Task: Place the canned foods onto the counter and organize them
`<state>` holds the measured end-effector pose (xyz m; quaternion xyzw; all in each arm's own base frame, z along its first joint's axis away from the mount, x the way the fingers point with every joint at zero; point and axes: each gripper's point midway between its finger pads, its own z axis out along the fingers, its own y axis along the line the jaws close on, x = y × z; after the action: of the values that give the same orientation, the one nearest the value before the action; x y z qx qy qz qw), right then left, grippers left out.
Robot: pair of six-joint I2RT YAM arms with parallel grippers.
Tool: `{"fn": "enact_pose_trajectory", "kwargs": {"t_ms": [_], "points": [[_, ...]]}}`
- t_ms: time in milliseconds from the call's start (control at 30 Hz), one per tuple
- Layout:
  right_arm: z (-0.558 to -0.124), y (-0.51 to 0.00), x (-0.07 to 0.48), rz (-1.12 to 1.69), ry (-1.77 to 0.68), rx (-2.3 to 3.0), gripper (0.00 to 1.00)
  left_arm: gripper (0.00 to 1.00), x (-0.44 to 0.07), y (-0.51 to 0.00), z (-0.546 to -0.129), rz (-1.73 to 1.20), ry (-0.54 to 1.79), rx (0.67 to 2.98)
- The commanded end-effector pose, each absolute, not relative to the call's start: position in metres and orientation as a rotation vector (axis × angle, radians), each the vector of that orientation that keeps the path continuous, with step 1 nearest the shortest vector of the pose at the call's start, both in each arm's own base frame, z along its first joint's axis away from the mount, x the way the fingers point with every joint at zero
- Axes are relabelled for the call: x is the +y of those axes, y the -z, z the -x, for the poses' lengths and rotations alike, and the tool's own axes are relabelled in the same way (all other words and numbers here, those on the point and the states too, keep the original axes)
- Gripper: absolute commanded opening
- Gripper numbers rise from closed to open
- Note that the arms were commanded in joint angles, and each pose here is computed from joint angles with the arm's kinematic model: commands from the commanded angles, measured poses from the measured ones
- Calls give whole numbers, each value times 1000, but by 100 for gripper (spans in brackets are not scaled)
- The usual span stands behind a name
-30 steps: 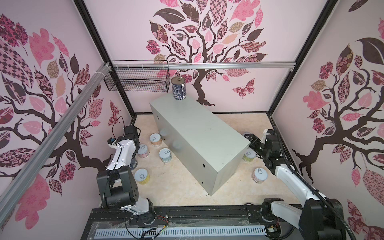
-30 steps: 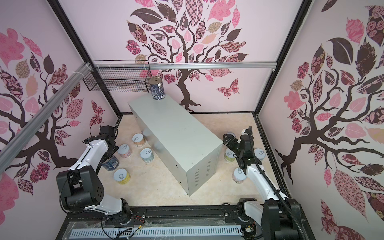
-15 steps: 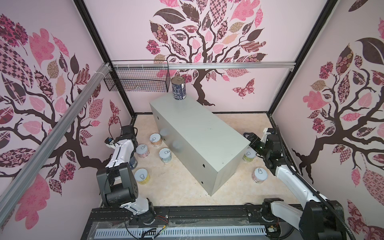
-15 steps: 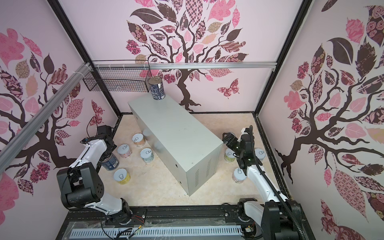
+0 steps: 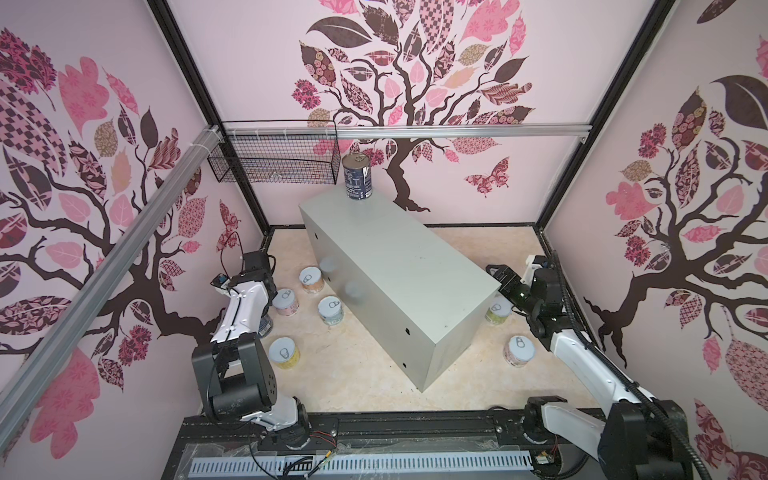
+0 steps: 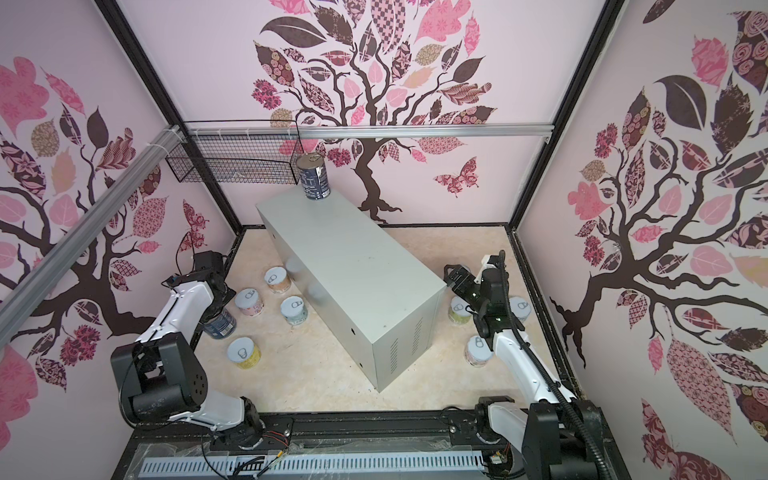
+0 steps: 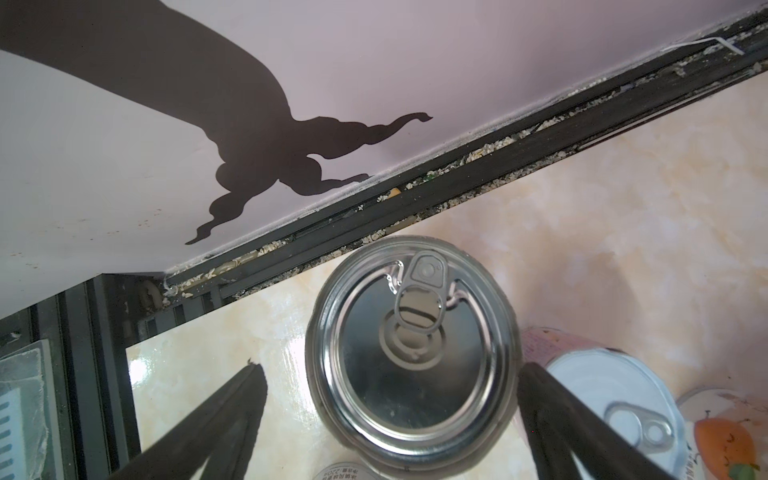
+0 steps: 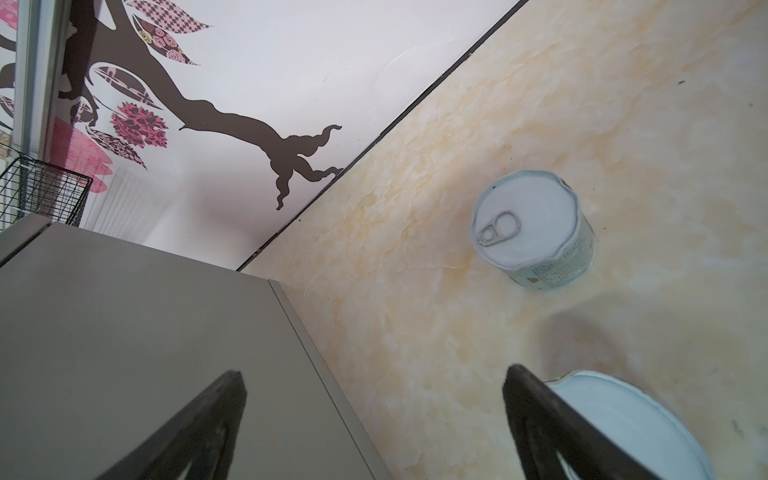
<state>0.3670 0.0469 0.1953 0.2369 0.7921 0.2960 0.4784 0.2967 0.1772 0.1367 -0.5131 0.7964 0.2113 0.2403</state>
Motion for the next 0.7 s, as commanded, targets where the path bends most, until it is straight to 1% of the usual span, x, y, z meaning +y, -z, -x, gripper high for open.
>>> {"fn": "enact_pose_trajectory", "kwargs": {"t_ms": [0,667], "points": [[-367,-193,48,-574,-733,1931,100,98,171,-131,-294,1379,-558,2213],[-368,-189,52,-567,-762,1940,100,98,176,-105,-299,1422,-516,2282]]}}
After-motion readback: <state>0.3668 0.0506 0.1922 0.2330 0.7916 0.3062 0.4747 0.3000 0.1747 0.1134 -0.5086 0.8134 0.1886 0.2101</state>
